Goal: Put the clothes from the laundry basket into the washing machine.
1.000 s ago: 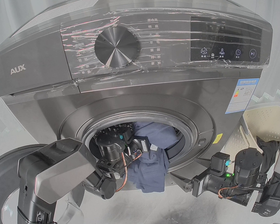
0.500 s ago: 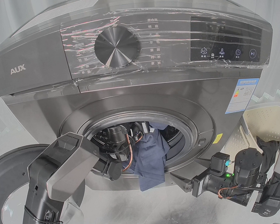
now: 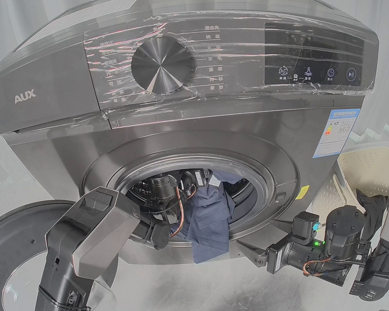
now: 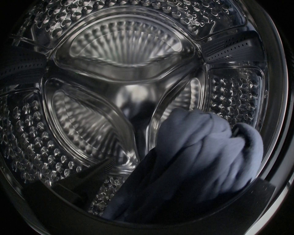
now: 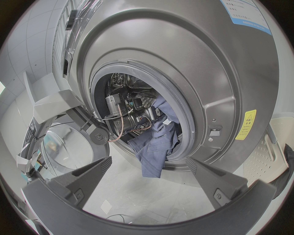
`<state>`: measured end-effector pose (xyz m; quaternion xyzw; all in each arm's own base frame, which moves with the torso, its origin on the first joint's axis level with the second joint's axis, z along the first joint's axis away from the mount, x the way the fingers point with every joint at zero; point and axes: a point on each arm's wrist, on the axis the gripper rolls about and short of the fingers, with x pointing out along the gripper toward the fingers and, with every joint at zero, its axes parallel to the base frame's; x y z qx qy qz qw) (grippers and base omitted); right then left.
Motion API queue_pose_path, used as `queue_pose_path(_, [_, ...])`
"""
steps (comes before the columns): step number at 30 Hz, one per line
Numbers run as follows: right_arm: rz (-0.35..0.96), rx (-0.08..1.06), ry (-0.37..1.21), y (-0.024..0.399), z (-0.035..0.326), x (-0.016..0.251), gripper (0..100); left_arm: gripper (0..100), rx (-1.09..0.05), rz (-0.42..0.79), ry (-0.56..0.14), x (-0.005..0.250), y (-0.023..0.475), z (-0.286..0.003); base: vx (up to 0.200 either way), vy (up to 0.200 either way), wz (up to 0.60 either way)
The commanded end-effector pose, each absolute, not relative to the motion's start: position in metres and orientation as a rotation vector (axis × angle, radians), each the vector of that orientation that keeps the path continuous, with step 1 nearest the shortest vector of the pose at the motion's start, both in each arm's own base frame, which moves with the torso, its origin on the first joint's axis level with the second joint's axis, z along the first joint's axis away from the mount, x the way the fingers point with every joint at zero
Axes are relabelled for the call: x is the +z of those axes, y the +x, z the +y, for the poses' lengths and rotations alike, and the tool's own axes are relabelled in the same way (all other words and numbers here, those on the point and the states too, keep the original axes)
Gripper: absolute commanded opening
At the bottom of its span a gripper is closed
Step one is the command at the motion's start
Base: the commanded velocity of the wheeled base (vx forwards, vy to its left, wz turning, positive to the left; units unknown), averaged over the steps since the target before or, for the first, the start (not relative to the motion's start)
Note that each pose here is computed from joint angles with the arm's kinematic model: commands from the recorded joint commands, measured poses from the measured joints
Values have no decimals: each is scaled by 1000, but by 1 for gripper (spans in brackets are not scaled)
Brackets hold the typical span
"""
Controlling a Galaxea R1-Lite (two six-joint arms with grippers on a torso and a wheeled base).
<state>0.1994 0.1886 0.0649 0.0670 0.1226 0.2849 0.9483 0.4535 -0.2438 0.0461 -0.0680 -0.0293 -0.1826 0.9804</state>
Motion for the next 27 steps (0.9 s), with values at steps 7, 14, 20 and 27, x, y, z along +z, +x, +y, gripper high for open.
queue_pose_path(7, [252,580,136,200,189,64,100,100,-393,194,-48,52,403,-225,0,0,0])
queue_pose_path(14, [255,580,133,200,189,63,100,100,-435,272,-22,50,386,-225,0,0,0])
queue_pose_path(20, [255,580,135,200,189,63,100,100,-467,294,-12,43,381,-233,0,0,0])
queue_pose_path(27, [256,579,134,200,189,63,100,100,-494,350,19,16,377,-239,0,0,0])
